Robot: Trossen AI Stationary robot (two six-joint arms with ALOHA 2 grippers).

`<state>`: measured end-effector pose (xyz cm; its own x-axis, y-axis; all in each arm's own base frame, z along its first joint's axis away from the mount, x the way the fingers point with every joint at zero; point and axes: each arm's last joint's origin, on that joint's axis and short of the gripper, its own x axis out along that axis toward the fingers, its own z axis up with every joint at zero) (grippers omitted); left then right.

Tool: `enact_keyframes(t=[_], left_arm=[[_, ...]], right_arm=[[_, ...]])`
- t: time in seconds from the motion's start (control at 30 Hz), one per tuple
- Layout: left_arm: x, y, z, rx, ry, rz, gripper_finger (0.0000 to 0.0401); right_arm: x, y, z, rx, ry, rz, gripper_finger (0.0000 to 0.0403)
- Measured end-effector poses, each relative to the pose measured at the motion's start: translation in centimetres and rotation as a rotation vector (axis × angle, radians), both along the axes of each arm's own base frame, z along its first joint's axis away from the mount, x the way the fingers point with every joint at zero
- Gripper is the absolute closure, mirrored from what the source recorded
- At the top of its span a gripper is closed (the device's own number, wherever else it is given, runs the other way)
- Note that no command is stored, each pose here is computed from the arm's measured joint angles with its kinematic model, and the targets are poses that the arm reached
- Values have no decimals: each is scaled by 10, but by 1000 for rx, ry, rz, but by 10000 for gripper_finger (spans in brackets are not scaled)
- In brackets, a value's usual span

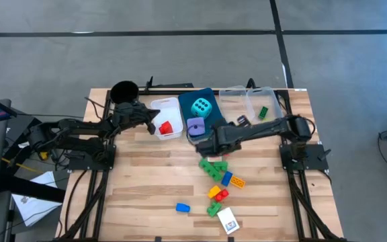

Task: Pick & Place Toys
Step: Adjust the bins

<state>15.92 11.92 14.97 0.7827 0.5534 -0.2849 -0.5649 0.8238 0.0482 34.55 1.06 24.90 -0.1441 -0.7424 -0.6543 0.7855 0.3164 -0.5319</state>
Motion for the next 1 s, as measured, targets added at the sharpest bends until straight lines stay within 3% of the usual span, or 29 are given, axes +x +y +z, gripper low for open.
enact_keyframes(t=[0.17,0.33,0.5,0.67,0.83,1.0], left_arm=[[0,0,1,-4,-17,-3,401],[1,0,1,-9,-18,-17,401],[1,0,1,-9,-18,-17,401],[1,0,0,-13,-13,-17,401],[0,0,0,-14,-12,-16,401],[0,0,0,-13,-12,-16,401]], right_arm=[[0,-41,8,78,-88,-26,403],[-8,-98,2,173,-55,-73,403],[-33,-164,0,287,-26,-195,403],[-59,-215,0,335,-47,-271,403],[-92,-254,-1,359,-44,-387,403],[-121,-273,-4,503,-87,-512,403]])
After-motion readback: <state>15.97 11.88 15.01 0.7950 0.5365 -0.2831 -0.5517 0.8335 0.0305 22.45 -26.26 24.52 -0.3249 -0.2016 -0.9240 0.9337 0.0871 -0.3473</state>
